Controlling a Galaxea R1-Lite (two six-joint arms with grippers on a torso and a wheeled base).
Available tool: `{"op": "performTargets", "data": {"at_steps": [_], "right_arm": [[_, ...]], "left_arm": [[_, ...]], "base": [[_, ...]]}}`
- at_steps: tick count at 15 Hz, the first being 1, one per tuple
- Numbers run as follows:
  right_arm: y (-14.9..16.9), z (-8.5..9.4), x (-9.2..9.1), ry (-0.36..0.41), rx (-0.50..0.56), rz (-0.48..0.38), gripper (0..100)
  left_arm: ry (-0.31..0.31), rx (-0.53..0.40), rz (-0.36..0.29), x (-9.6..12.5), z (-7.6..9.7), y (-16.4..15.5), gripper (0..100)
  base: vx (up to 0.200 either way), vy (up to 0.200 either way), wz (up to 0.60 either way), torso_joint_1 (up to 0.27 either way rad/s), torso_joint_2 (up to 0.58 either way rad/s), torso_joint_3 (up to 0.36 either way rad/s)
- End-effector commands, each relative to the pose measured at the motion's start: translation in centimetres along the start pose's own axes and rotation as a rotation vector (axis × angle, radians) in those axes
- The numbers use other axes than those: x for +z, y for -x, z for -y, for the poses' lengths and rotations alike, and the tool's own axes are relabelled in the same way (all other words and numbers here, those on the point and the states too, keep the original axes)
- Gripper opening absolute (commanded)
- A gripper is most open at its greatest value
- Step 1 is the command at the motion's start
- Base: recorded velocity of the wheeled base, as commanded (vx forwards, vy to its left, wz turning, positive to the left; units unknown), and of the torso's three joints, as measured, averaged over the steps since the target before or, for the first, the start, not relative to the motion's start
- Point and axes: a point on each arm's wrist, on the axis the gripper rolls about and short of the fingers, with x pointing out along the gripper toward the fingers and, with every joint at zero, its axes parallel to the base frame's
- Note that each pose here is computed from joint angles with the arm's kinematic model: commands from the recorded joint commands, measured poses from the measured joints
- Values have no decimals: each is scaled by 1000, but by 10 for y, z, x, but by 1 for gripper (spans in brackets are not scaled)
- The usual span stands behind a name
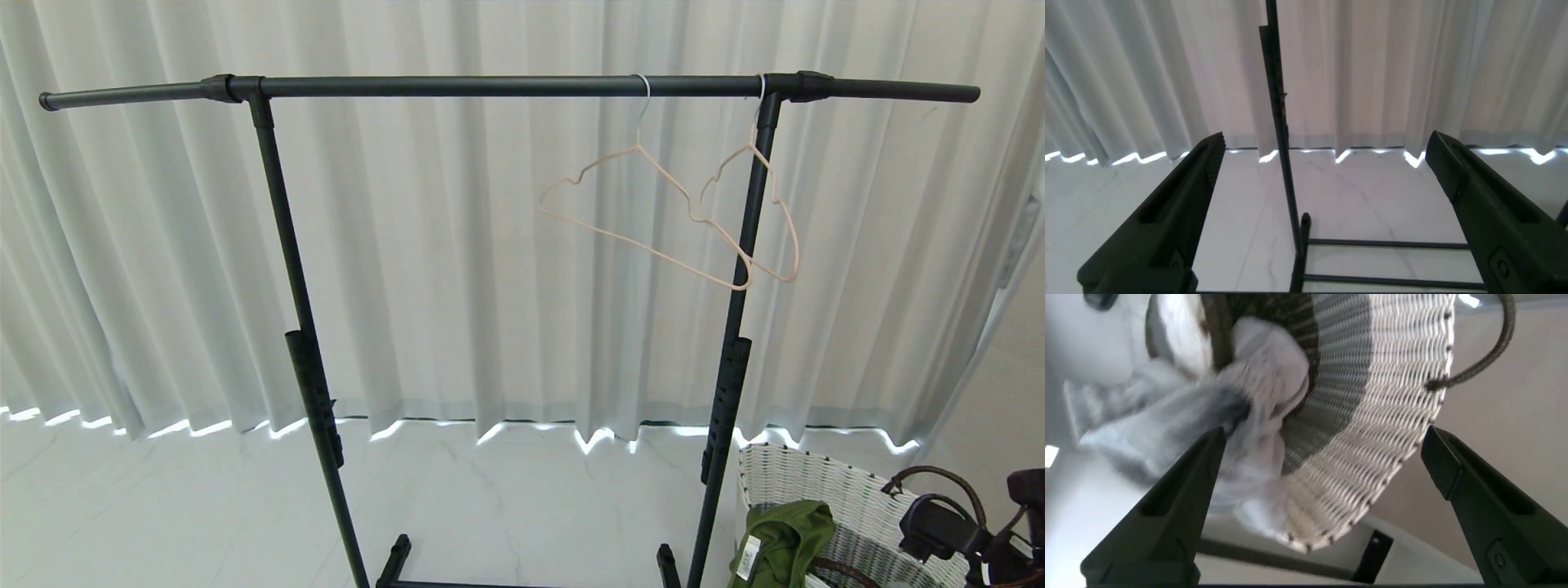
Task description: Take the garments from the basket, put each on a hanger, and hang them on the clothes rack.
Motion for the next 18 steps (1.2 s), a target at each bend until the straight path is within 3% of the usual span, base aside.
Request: {"op": "performTargets", "data": {"at_steps": [1,11,12,17,18], "right_arm": [[-15,-3,-2,-2,35,-33,100],[-46,4,-4,-39,-4,19,100],[-45,4,-3,-36,4,32,0],[-27,5,-3,-49,-27,71,0],[-11,6,-3,-64,-55,118,0]], "left_arm": [[1,0,0,0,0,0,100],[4,0,0,0,0,0,100],[4,0,0,0,0,0,100],[2,0,0,0,0,0,100],[1,0,0,0,0,0,100]], "base": [[0,0,0,0,0,0],[0,0,0,0,0,0],[0,0,0,0,0,0],[0,0,0,0,0,0],[0,0,0,0,0,0]]}}
